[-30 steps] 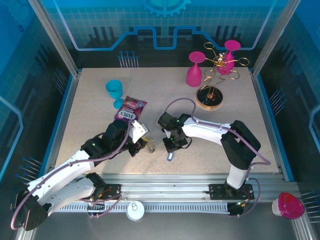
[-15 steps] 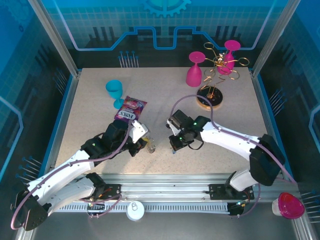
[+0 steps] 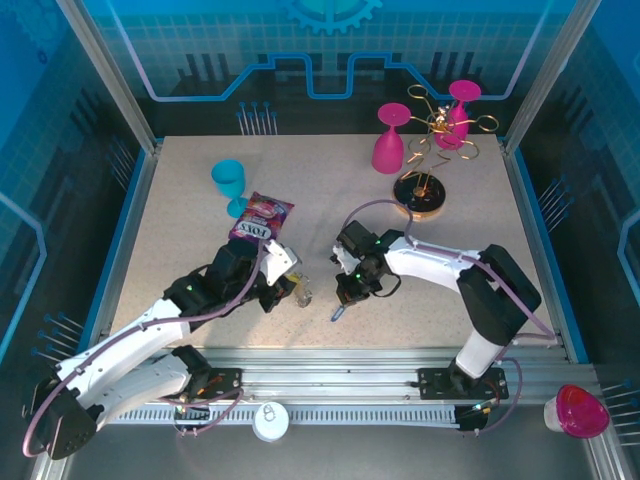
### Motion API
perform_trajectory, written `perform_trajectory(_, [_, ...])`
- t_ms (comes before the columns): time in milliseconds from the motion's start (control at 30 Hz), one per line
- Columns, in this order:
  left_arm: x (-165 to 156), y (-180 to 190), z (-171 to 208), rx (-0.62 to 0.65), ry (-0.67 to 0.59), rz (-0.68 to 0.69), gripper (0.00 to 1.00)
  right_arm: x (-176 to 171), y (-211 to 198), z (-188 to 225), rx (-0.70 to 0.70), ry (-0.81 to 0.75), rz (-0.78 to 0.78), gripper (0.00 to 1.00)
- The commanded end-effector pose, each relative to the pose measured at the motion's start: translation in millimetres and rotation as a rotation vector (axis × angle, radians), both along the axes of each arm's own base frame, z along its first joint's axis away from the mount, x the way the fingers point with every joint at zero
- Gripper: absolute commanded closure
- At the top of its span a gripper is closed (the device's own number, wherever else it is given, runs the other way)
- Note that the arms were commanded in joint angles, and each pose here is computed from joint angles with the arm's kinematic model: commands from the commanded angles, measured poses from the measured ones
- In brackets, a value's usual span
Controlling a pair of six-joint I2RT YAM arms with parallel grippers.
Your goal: Put the keys on the keyring
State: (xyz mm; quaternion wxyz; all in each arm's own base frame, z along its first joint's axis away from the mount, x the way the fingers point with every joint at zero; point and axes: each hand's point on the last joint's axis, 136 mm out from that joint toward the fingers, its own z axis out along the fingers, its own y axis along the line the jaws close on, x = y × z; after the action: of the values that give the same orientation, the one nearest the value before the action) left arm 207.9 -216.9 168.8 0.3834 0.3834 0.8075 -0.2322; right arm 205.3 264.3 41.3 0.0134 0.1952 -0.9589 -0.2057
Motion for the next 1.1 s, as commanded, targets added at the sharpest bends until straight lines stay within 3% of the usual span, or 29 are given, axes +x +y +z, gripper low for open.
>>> perform_trajectory(0, [1.6, -5.9, 5.4, -0.028, -0.012, -0.02, 1.0, 13.1, 3.0, 1.4, 0.002, 0.015, -0.033, 1.0])
perform_trajectory(533, [5.1, -7.2, 3.7, -0.022, -0.005, -0.012, 1.0, 32.3, 5.5, -15.6, -0.061, 0.03, -0.035, 1.0])
perform_trajectory(833, [6.1, -7.5, 3.4, -0.022, -0.003, -0.008, 1.0, 30.6, 5.6, -17.0, -0.071, 0.049, -0.015, 0.86])
perform_trajectory(1067, [6.5, -8.1, 2.2, -0.02, 0.0, -0.01, 1.0, 29.0, 6.8, -14.9, -0.065, 0.06, -0.004, 0.84])
